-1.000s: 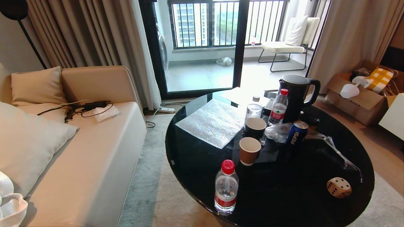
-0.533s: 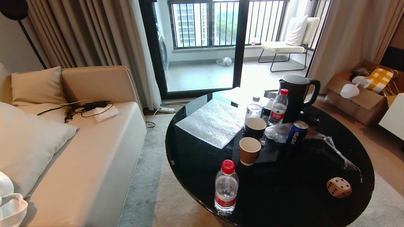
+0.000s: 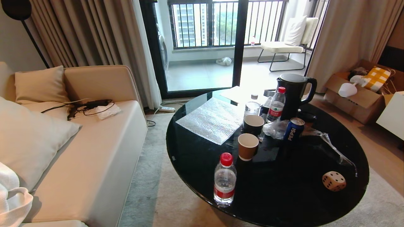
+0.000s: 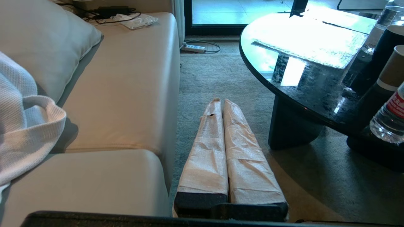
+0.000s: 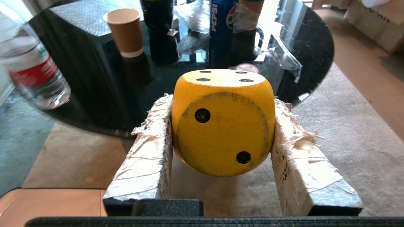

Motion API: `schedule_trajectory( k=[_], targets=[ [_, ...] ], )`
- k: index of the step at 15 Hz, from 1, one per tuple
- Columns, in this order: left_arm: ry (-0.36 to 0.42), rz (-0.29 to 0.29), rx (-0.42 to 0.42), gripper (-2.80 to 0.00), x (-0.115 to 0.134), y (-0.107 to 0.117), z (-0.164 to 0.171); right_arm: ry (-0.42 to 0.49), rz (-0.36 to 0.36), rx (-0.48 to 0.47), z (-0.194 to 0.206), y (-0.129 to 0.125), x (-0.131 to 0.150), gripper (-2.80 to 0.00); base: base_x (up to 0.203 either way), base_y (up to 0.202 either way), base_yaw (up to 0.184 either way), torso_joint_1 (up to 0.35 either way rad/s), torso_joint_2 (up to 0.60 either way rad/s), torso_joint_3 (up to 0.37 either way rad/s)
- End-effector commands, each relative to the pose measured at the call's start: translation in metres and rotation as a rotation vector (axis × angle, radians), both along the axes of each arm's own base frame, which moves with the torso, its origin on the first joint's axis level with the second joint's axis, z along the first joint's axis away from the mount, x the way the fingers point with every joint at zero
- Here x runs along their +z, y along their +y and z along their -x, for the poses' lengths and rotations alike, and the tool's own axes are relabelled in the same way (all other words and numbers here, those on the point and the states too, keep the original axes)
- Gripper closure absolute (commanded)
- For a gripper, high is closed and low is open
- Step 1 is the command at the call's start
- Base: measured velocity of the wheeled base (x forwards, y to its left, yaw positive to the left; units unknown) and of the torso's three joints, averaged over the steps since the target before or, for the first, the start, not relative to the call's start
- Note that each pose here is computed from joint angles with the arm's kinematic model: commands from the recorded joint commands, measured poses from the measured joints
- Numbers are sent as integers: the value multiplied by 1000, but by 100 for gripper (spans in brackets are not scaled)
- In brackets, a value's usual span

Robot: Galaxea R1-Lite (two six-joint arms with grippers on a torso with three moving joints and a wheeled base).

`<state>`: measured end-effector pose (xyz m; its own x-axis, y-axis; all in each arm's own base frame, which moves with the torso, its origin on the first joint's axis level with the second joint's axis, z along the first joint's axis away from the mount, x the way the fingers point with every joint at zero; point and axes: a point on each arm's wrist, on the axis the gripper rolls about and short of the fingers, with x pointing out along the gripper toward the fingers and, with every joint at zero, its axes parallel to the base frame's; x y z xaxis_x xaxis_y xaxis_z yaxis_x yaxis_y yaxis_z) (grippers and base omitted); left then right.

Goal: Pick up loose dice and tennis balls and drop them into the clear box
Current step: Put the toys in the box

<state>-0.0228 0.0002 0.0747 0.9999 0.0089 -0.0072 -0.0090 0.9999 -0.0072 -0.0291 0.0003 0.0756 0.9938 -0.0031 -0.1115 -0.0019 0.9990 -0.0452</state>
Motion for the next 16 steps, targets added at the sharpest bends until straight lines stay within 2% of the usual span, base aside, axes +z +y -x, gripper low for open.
schedule_trajectory(
  k=[1,13,16],
  targets=[
    [0,0,0,0,0,0,0,0,0,2,0,0,0,0,-187,0,-3,2,0,4],
    [0,0,0,0,0,0,0,0,0,2,0,0,0,0,-184,0,-2,3,1,2],
    [0,0,0,0,0,0,0,0,0,2,0,0,0,0,-92,0,-1,0,3,4]
  ],
)
